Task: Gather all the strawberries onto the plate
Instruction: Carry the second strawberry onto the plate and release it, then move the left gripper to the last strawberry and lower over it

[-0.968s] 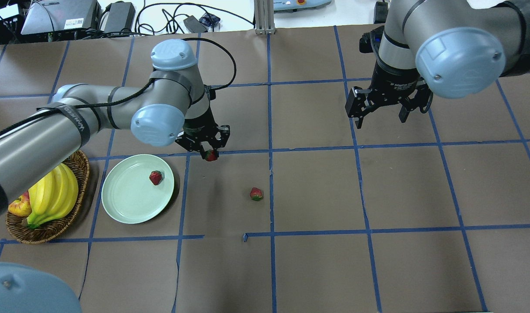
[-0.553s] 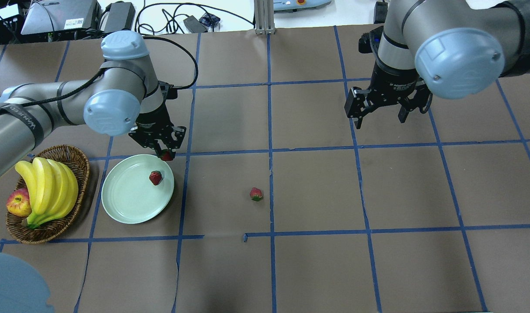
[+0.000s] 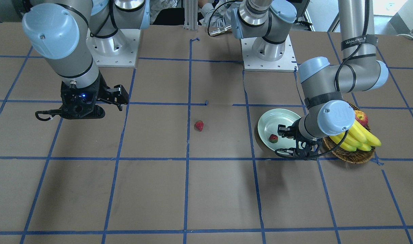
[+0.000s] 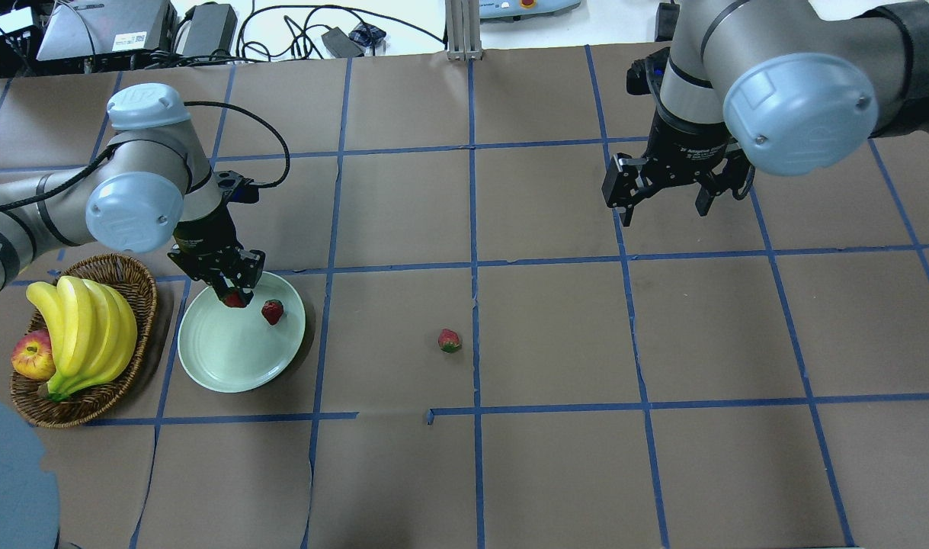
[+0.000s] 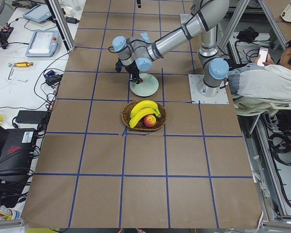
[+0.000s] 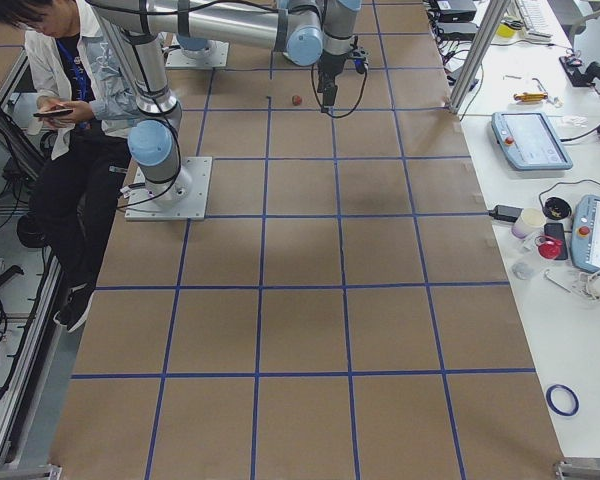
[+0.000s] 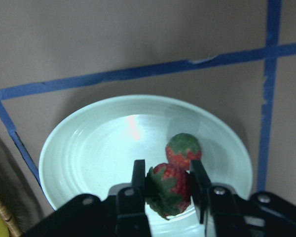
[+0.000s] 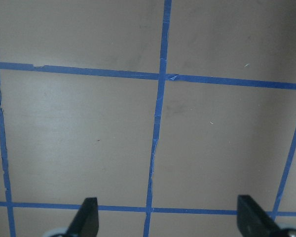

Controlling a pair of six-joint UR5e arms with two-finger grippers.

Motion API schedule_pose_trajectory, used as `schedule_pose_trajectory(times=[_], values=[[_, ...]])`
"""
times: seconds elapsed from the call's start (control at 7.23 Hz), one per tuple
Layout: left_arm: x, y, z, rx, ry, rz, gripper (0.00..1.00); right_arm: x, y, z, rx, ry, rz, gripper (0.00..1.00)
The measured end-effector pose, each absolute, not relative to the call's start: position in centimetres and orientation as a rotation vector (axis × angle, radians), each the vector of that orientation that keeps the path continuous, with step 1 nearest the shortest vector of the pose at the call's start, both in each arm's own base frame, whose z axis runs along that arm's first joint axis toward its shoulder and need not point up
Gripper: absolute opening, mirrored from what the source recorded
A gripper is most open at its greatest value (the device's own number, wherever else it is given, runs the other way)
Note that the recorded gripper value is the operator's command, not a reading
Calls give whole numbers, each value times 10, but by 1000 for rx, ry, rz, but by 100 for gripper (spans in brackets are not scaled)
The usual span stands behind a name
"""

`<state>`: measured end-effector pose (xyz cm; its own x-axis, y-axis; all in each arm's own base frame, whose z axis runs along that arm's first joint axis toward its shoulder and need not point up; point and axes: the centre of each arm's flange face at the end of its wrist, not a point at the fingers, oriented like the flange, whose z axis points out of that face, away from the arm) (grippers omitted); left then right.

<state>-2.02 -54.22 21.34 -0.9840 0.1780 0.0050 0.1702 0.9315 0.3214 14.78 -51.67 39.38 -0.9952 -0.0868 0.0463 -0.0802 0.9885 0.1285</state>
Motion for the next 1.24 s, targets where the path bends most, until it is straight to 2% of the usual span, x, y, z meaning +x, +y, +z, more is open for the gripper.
schedule_pose_trajectory(times=[0.41, 0.83, 1.24], values=[[-30, -549, 219, 224, 3064, 461, 100, 148, -517, 393, 129, -3081, -200, 100], [-116, -552, 239, 44, 3065, 357, 100, 148, -517, 392, 102, -3080, -200, 100], [-214, -529, 237, -4, 3120, 335, 100, 148, -517, 392, 96, -3080, -203, 100]])
